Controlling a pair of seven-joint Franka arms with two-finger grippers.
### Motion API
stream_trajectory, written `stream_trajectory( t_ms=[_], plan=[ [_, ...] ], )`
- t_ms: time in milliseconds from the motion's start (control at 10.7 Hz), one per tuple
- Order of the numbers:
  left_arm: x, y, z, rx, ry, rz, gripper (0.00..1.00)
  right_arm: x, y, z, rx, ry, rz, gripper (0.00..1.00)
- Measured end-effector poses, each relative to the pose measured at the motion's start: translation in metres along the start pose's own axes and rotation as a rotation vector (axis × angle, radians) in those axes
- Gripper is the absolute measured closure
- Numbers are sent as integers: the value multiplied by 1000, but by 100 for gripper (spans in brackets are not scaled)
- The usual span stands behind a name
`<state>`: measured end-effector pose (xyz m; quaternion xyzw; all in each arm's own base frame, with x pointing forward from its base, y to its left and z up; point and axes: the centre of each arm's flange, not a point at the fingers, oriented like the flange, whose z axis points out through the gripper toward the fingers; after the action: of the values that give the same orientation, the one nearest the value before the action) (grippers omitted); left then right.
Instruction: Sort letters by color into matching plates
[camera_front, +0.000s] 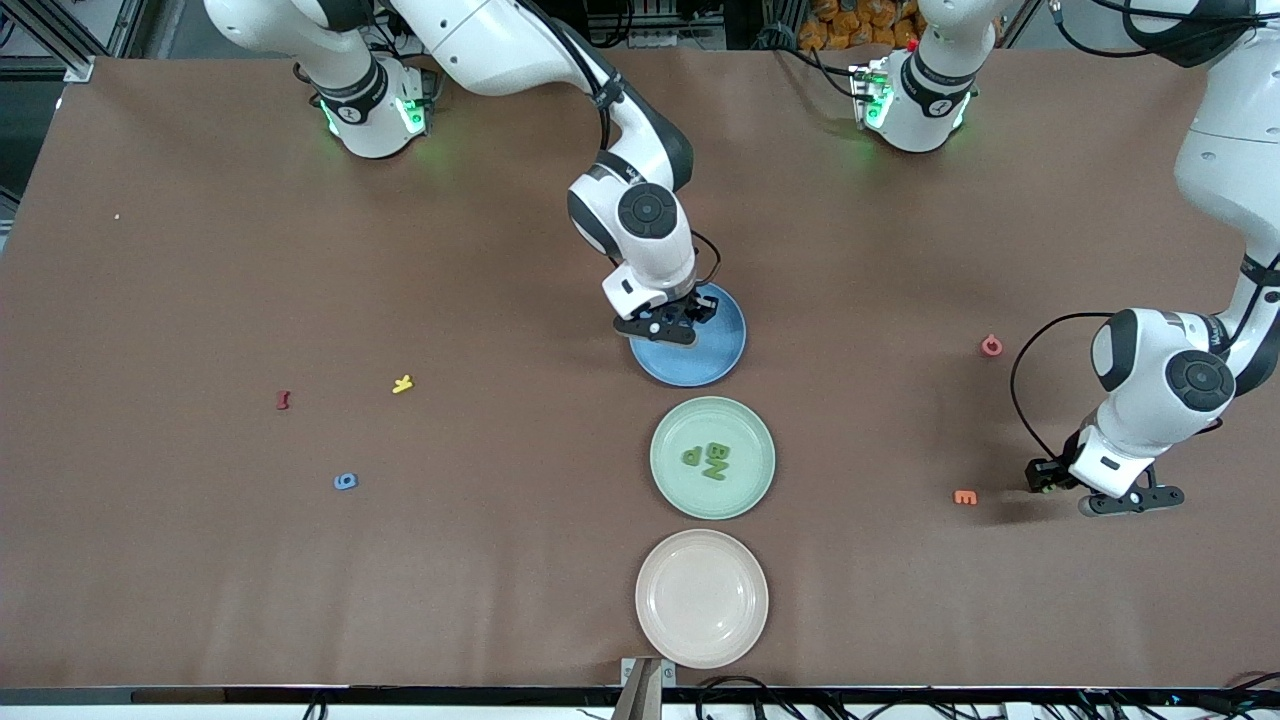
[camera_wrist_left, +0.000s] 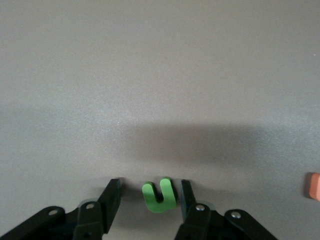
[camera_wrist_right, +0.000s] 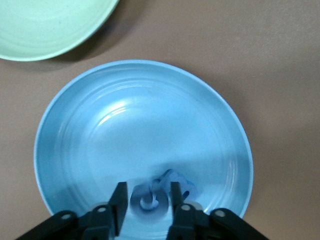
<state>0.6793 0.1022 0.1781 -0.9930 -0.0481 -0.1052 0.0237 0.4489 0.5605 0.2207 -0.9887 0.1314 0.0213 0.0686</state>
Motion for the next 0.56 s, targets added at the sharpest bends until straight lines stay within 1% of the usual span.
stream_trajectory(
  t_ms=[94, 188, 281, 375, 469, 563],
  plan=[
    [0, 0, 0, 1, -2, 1, 46, 1, 1, 4, -5, -1, 2, 46],
    [1, 1, -1, 1, -2, 1, 55, 4, 3, 6, -8, 0, -15, 33],
    [1, 1, -1, 2, -4, 2, 56, 7, 5, 5, -15, -2, -52, 19],
    [2, 2, -2, 1, -3, 2, 62, 11, 8, 5, -30, -8, -76, 7],
    [2, 2, -2, 2, -3, 2, 67, 18, 10, 2, -34, -6, -81, 0],
    [2, 3, -2, 1, -3, 3, 74, 29, 13, -2, -31, -2, -80, 0]
  ],
)
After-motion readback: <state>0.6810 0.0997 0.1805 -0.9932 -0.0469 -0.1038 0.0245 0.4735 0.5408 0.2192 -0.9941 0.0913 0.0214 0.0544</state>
